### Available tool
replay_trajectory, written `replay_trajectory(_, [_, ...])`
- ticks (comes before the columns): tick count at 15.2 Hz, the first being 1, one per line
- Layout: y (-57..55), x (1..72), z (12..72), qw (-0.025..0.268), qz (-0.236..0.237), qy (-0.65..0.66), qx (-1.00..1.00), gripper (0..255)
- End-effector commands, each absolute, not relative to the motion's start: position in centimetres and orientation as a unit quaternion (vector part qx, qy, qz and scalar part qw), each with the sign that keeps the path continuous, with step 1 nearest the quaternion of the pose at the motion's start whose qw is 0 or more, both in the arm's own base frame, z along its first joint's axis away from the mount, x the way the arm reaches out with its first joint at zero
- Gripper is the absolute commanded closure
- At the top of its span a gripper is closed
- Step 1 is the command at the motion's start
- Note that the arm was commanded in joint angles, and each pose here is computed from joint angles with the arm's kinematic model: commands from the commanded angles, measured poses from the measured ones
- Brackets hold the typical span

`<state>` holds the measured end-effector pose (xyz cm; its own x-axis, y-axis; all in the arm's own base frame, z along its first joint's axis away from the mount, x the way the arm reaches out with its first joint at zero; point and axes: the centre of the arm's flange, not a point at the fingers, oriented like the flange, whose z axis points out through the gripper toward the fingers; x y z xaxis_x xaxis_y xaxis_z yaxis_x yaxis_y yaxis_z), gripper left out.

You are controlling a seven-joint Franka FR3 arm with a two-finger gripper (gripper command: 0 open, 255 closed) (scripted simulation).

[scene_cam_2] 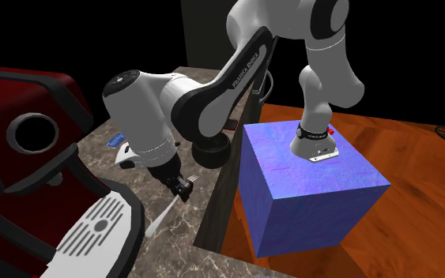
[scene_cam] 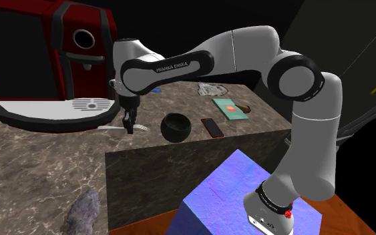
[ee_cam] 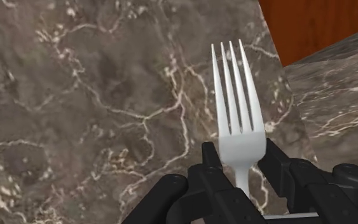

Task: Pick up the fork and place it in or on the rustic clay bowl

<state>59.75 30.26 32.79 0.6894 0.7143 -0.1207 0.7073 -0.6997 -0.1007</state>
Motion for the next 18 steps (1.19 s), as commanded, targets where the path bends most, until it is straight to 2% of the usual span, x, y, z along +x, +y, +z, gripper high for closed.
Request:
replay_trajectory(1, [30.1,59.9,34.2,0.023,0.073,-0.385,-0.92,255])
replay_trajectory(18, [30.1,59.9,43.2,0.023,0.073,-0.385,-0.92,255])
